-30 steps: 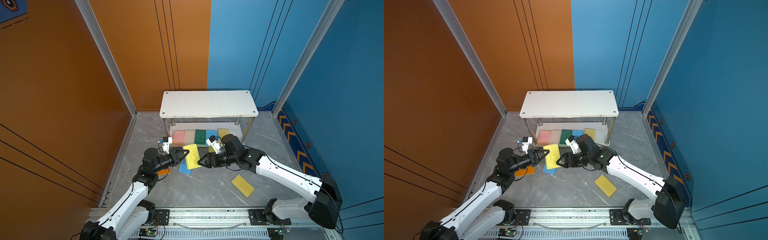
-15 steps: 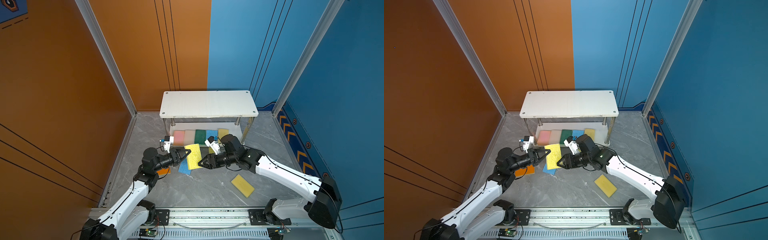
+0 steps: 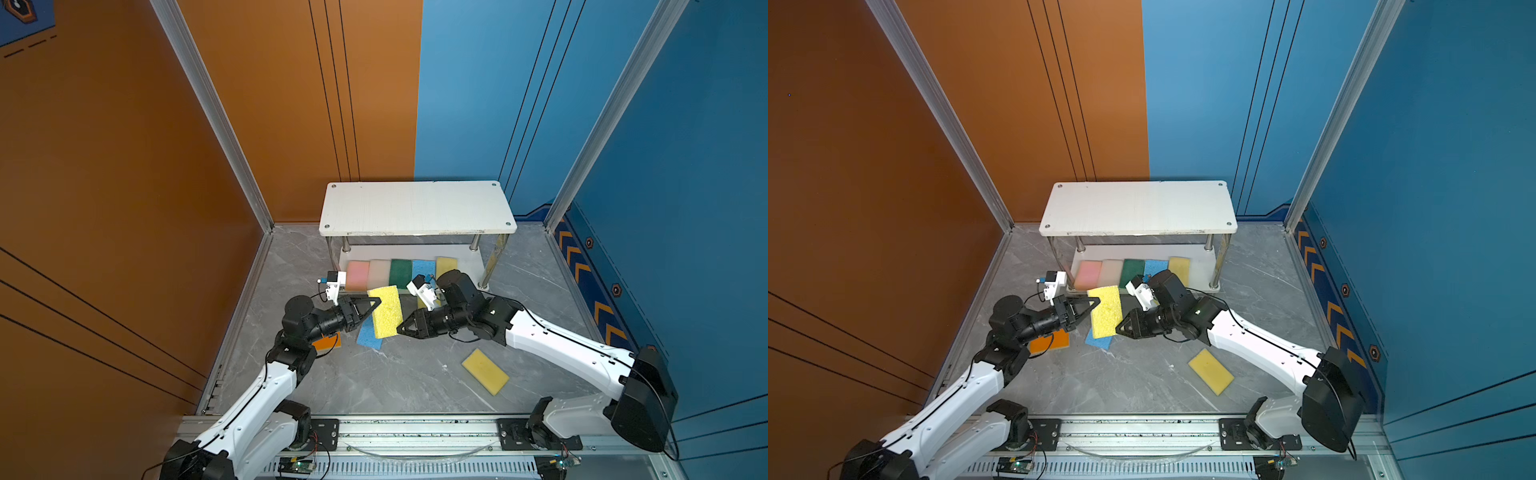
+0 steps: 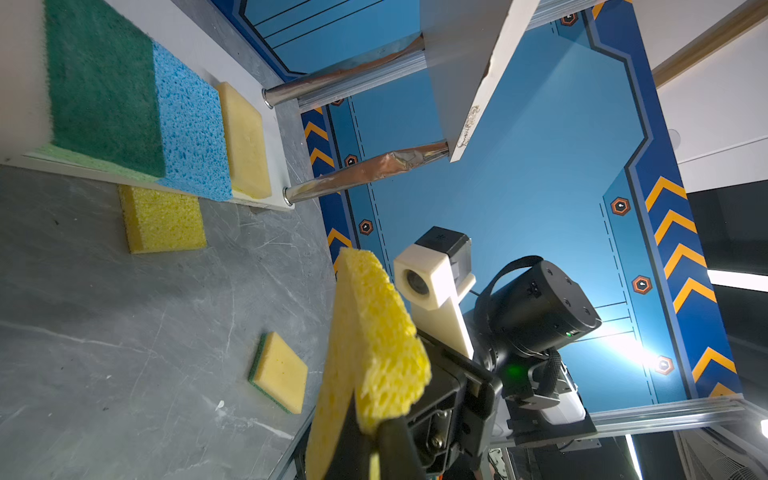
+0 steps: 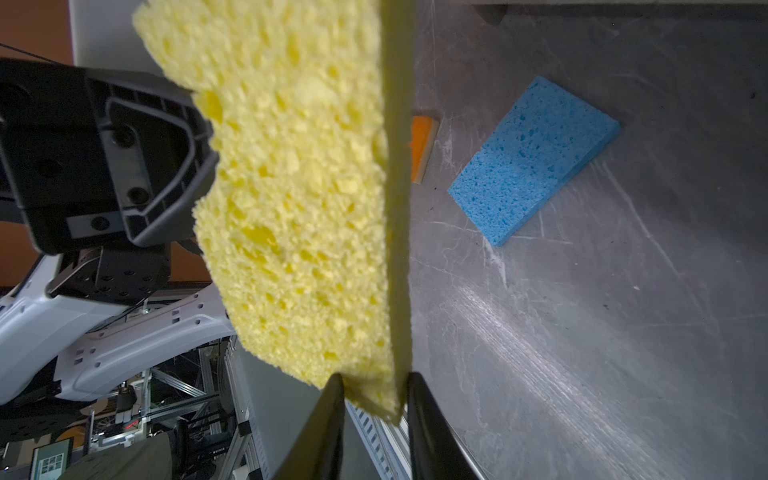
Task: Place and organize the cleaning sponges onto the shelf
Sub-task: 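Carry the yellow sponge with the right gripper toward the left gripper, then raise the yellow sponge with the right gripper above the shelf's upper tier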
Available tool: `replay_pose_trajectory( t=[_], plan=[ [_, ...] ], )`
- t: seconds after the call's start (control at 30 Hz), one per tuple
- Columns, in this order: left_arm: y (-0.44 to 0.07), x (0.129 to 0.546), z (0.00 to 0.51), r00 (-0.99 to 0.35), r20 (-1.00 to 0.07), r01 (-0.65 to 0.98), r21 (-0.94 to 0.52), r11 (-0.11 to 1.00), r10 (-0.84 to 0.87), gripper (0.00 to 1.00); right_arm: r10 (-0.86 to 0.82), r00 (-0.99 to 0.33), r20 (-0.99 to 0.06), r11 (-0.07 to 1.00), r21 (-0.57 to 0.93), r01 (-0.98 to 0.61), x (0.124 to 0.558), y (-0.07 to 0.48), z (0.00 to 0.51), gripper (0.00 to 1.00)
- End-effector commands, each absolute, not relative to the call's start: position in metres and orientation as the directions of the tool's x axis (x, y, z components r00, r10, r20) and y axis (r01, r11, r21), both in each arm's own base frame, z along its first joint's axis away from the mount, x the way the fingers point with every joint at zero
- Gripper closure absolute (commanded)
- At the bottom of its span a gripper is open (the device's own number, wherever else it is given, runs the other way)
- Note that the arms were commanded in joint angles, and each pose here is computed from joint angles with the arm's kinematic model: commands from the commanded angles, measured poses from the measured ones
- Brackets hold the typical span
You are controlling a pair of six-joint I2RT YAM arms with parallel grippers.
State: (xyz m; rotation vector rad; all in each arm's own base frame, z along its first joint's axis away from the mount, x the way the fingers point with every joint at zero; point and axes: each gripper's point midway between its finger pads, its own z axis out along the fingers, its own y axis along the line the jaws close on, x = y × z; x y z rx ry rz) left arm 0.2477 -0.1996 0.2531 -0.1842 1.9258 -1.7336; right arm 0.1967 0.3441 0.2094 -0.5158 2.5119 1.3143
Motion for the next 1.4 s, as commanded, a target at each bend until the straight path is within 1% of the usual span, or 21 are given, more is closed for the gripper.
replay_pose_trajectory(
  t=[0.0,0.07,0.23,0.37,0.4,0.43,0.47,0.57,0.63,0.67,0.73,0.77,0.8,0.9,0.93,1.03,1.1,1.2,1.37],
  plan=[
    [-0.198,0.245,0.261,-0.84,-0.318,0.281,-0.948,0.149,-0.439,0.99,-0.186,-0.898,-0.399,0.523,0.733,-0.435,0.197,0.347,0.217,0.8],
    [-0.198,0.246,0.259,-0.84,-0.316,0.277,-0.949,0.152,-0.441,0.99,-0.182,-0.898,-0.402,0.526,0.732,-0.434,0.198,0.346,0.217,0.87],
    [-0.197,0.246,0.261,-0.838,-0.319,0.281,-0.948,0.15,-0.443,0.99,-0.173,-0.897,-0.407,0.525,0.732,-0.434,0.199,0.346,0.22,0.97],
    [-0.195,0.247,0.26,-0.835,-0.318,0.28,-0.948,0.151,-0.449,0.98,-0.164,-0.895,-0.415,0.526,0.731,-0.435,0.201,0.346,0.223,1.0],
    [-0.194,0.247,0.26,-0.836,-0.317,0.279,-0.948,0.151,-0.449,0.96,-0.161,-0.896,-0.413,0.529,0.731,-0.432,0.201,0.346,0.223,1.0],
    [-0.193,0.247,0.26,-0.835,-0.317,0.279,-0.948,0.151,-0.45,0.91,-0.157,-0.895,-0.417,0.529,0.73,-0.433,0.202,0.345,0.224,1.0],
    [-0.192,0.247,0.26,-0.833,-0.317,0.279,-0.948,0.151,-0.454,0.82,-0.155,-0.895,-0.419,0.529,0.729,-0.433,0.202,0.345,0.225,1.0],
    [-0.186,0.249,0.265,-0.821,-0.326,0.289,-0.945,0.152,-0.469,0.46,-0.142,-0.892,-0.43,0.536,0.724,-0.434,0.204,0.344,0.23,1.0],
    [-0.18,0.249,0.27,-0.804,-0.349,0.313,-0.937,0.157,-0.482,0.31,-0.132,-0.888,-0.441,0.541,0.718,-0.437,0.206,0.342,0.235,1.0],
    [-0.176,0.249,0.272,-0.795,-0.356,0.32,-0.934,0.159,-0.491,0.24,-0.124,-0.883,-0.453,0.54,0.715,-0.443,0.208,0.341,0.24,1.0],
    [-0.169,0.248,0.275,-0.771,-0.374,0.331,-0.927,0.177,-0.516,0.15,-0.112,-0.876,-0.469,0.55,0.705,-0.448,0.211,0.339,0.247,1.0],
    [-0.164,0.247,0.276,-0.754,-0.388,0.339,-0.921,0.191,-0.529,0.09,-0.112,-0.87,-0.48,0.556,0.695,-0.456,0.213,0.338,0.252,1.0],
    [-0.16,0.245,0.278,-0.738,-0.402,0.345,-0.915,0.21,-0.541,0.07,-0.115,-0.863,-0.492,0.56,0.686,-0.465,0.213,0.337,0.258,1.0],
    [-0.146,0.235,0.276,-0.675,-0.484,0.359,-0.875,0.325,-0.557,0.01,-0.124,-0.844,-0.521,0.563,0.664,-0.493,0.214,0.338,0.279,1.0],
    [-0.14,0.23,0.274,-0.646,-0.521,0.355,-0.852,0.383,-0.559,0.02,-0.125,-0.838,-0.532,0.563,0.657,-0.502,0.214,0.338,0.285,1.0],
    [-0.118,0.216,0.254,-0.593,-0.585,0.276,-0.794,0.542,-0.554,0.02,-0.116,-0.814,-0.569,0.564,0.637,-0.526,0.215,0.337,0.313,1.0],
    [-0.107,0.208,0.241,-0.578,-0.6,0.219,-0.767,0.603,-0.553,0.02,-0.098,-0.798,-0.595,0.557,0.631,-0.539,0.219,0.338,0.332,1.0],
    [-0.095,0.198,0.222,-0.579,-0.601,0.146,-0.741,0.656,-0.55,0.02,-0.068,-0.781,-0.62,0.564,0.622,-0.543,0.231,0.341,0.359,1.0],
    [-0.095,0.193,0.216,-0.587,-0.599,0.139,-0.737,0.662,-0.544,0.02,-0.024,-0.786,-0.618,0.579,0.632,-0.515,0.262,0.354,0.396,1.0]
  ],
)
